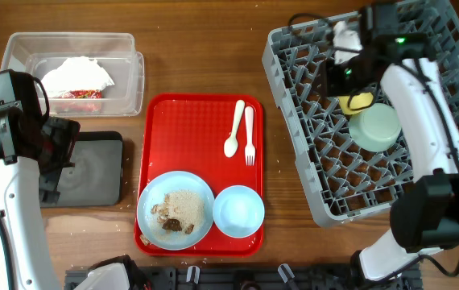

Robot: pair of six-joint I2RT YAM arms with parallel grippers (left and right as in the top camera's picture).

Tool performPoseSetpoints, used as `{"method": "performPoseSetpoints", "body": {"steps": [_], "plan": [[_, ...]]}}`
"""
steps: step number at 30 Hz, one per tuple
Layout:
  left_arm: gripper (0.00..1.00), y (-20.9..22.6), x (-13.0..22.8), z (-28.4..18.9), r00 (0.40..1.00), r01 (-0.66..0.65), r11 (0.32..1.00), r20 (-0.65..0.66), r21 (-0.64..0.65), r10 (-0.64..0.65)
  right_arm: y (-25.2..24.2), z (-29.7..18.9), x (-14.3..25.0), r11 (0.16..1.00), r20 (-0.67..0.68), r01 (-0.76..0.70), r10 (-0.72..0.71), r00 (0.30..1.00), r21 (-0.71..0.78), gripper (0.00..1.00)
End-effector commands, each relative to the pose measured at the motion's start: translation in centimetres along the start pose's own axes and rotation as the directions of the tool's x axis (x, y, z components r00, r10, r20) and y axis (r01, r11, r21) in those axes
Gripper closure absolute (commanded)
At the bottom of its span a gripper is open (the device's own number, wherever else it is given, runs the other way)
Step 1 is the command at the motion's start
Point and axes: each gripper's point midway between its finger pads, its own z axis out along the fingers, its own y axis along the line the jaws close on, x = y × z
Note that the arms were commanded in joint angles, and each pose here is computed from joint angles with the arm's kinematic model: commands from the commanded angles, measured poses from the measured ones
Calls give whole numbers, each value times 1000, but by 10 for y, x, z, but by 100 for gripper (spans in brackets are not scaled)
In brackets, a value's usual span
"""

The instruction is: Sort waste into correct bins and load items into the dishwasher rack

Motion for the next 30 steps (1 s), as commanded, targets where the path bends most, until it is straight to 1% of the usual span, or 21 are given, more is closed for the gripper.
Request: {"method": "performPoseSetpoints", "body": {"steps": [1, 4, 7, 10, 11, 13, 16, 18, 20, 22, 27, 30], "plan": [[0, 3, -3, 0, 1000, 21, 1000, 15, -8, -21, 27, 25, 24, 990, -69, 135, -137, 988, -30, 51], [0, 3, -3, 0, 1000, 21, 1000, 15, -8, -21, 38, 44, 33, 982, -102, 190, -189, 977, -2, 50], [0, 3, -3, 0, 1000, 21, 1000, 15, -8, -21, 46, 61, 42, 979, -144, 206, -203, 969, 7, 50], [0, 3, -3, 0, 1000, 21, 1000, 15, -8, -21, 35, 71, 46, 976, -173, 181, -159, 972, 119, 49], [0, 3, -3, 0, 1000, 21, 1000, 15, -8, -21, 33, 74, 46, 971, -178, 190, -164, 970, 144, 50], [0, 3, -3, 0, 1000, 21, 1000, 15, -8, -21, 32, 77, 44, 969, -175, 196, -168, 970, 153, 50], [0, 3, -3, 0, 1000, 21, 1000, 15, -8, -21, 20, 76, 40, 957, -164, 181, -146, 976, 226, 50], [0, 3, -3, 0, 1000, 21, 1000, 15, -8, -21, 21, 78, 38, 958, -156, 181, -148, 977, 222, 52], [0, 3, -3, 0, 1000, 21, 1000, 15, -8, -21, 21, 81, 38, 959, -161, 180, -146, 976, 219, 60], [0, 3, -3, 0, 1000, 21, 1000, 15, -8, -21, 19, 88, 41, 959, -179, 180, -142, 974, 219, 62], [0, 3, -3, 0, 1000, 21, 1000, 15, -8, -21, 18, 109, 49, 967, -224, 173, -130, 966, 187, 63], [0, 3, -3, 0, 1000, 21, 1000, 15, -8, -21, 19, 112, 44, 969, -199, 156, -118, 973, 191, 63]]}}
